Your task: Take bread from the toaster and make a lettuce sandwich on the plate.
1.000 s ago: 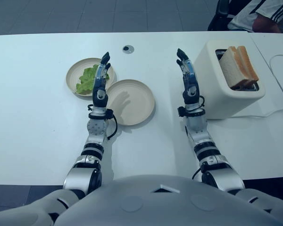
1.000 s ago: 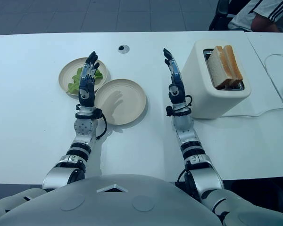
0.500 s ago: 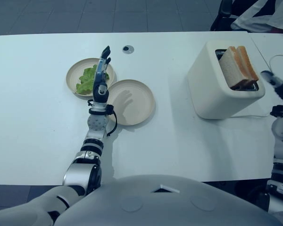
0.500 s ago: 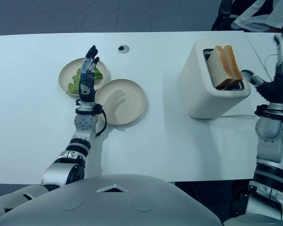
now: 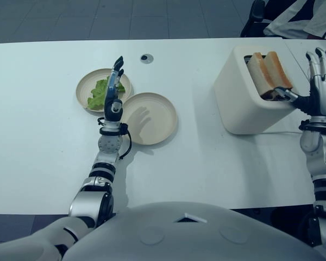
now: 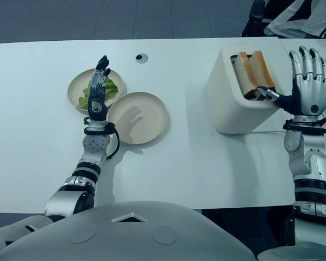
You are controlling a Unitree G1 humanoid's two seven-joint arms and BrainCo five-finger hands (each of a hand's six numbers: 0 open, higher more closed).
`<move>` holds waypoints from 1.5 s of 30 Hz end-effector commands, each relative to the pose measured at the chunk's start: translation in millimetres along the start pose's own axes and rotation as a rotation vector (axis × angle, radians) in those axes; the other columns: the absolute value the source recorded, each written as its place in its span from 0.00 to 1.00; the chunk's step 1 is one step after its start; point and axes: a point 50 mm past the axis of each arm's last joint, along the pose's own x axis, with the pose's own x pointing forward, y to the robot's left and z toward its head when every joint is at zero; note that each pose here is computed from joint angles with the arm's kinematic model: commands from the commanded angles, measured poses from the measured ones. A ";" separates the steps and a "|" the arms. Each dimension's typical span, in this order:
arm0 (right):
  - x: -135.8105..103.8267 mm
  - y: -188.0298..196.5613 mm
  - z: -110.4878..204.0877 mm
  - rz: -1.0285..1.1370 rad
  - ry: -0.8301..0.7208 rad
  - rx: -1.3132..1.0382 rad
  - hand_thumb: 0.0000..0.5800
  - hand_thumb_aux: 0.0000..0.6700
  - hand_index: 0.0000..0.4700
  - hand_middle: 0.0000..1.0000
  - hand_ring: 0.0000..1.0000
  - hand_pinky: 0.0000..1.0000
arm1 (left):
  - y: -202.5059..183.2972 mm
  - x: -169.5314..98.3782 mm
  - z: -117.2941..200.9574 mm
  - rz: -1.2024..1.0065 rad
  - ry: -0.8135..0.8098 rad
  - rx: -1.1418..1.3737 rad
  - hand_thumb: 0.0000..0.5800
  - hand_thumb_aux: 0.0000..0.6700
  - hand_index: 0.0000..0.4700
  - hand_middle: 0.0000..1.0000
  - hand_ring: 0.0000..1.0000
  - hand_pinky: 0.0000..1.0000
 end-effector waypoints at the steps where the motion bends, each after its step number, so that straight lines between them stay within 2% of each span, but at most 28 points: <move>1: -14.0 15.5 6.8 0.149 -0.036 0.016 1.00 1.00 1.00 1.00 1.00 1.00 | -1.4 -3.0 1.8 -0.013 -0.004 0.016 0.00 0.00 0.00 0.00 0.00 0.00; 9: -9.0 12.6 9.3 0.130 -0.026 0.171 1.00 1.00 1.00 1.00 1.00 1.00 | 0.2 -4.1 2.8 -0.003 -0.007 0.034 0.00 0.00 0.00 0.00 0.00 0.00; 16: -8.7 4.5 4.1 0.096 -0.017 0.194 1.00 1.00 1.00 1.00 1.00 1.00 | 0.6 -6.3 3.0 -0.001 -0.004 0.041 0.00 0.00 0.00 0.00 0.00 0.00; 17: -8.3 -1.5 0.7 0.065 -0.005 0.192 0.79 0.55 0.55 0.46 0.46 0.46 | 0.7 -6.6 3.0 -0.001 -0.003 0.043 0.00 0.00 0.00 0.00 0.00 0.00; 18: -7.7 -8.0 -3.5 0.028 0.012 0.187 0.00 0.00 0.00 0.00 0.00 0.00 | 0.5 -6.8 3.0 -0.004 -0.003 0.045 0.00 0.00 0.00 0.00 0.00 0.00; 21: -3.5 -31.0 -17.9 -0.117 0.081 0.152 0.00 0.00 0.00 0.00 0.00 0.00 | 0.0 -7.2 3.2 -0.009 -0.003 0.050 0.00 0.00 0.00 0.00 0.00 0.00; 34: -6.0 -0.3 -11.2 0.091 0.060 0.044 0.00 0.00 0.00 0.00 0.00 0.00 | -0.8 -12.3 6.7 -0.006 -0.001 0.057 0.00 0.00 0.00 0.00 0.00 0.00; 45: 10.1 -0.8 -9.1 0.072 0.058 0.059 0.00 0.00 0.00 0.00 0.00 0.00 | -2.3 -18.7 6.8 0.015 0.017 0.054 0.00 0.00 0.00 0.00 0.00 0.00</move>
